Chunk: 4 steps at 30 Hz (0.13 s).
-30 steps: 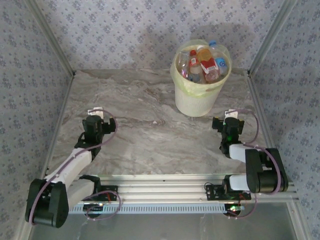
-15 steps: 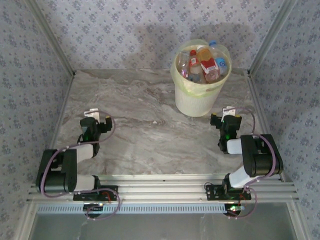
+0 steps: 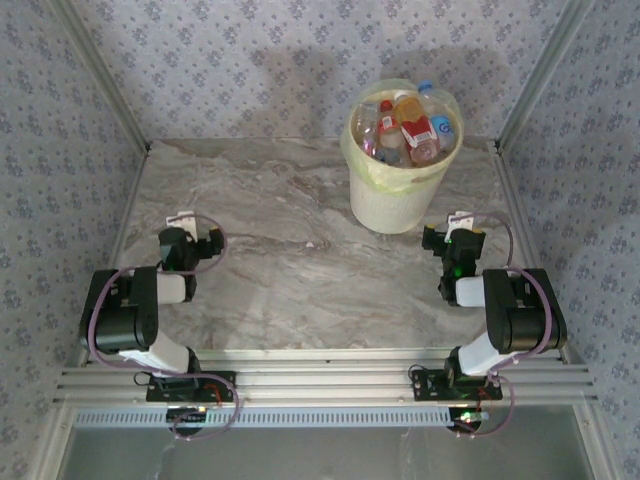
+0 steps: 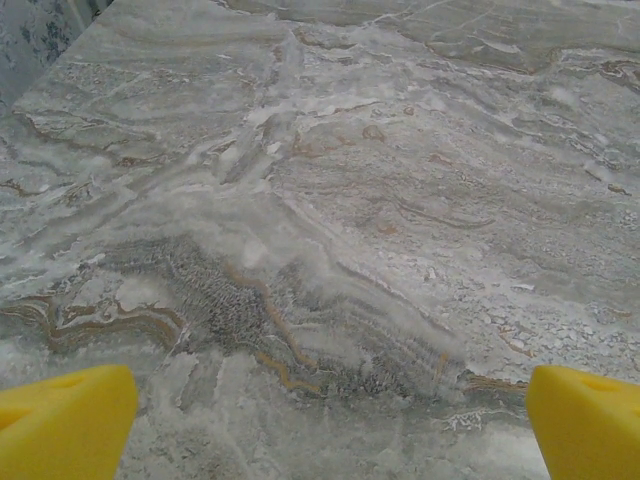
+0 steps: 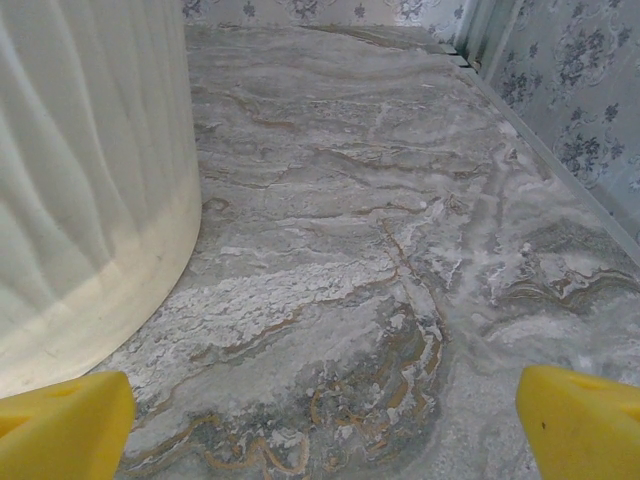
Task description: Put the plastic bottles in the bin
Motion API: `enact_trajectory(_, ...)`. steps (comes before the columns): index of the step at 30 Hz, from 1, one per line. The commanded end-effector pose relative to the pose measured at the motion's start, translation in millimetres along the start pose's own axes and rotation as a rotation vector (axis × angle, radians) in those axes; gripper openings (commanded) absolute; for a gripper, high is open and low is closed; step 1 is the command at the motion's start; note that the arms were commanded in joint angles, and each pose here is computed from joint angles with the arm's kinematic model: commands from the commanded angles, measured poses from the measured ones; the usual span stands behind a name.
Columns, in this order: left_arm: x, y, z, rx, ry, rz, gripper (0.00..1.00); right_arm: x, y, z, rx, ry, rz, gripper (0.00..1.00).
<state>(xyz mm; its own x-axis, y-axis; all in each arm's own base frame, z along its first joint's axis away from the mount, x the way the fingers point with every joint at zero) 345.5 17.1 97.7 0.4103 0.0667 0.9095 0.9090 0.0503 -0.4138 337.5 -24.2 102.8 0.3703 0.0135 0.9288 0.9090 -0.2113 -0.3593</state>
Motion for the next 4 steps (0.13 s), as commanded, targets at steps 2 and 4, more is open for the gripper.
enact_trajectory(2, 11.8, 1.6, -6.2, -0.021, 0.025, -0.033, 1.0, 4.3, 2.7, 1.6, 0.021, 0.014, -0.001, 1.0)
enact_trajectory(4, 11.5, 1.6, -6.4, -0.021, 0.024, -0.032, 1.0, 5.3, 2.4, 1.6, 0.022, 0.014, -0.004, 1.0)
Point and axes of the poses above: each hand's point on the last joint's axis, 136 mm out from that joint toward the fingers, its own y axis out along the fingers, its own z axis along the line the jaws close on, x = y × z, the point moved 5 cm from there along -y, back along the fingers
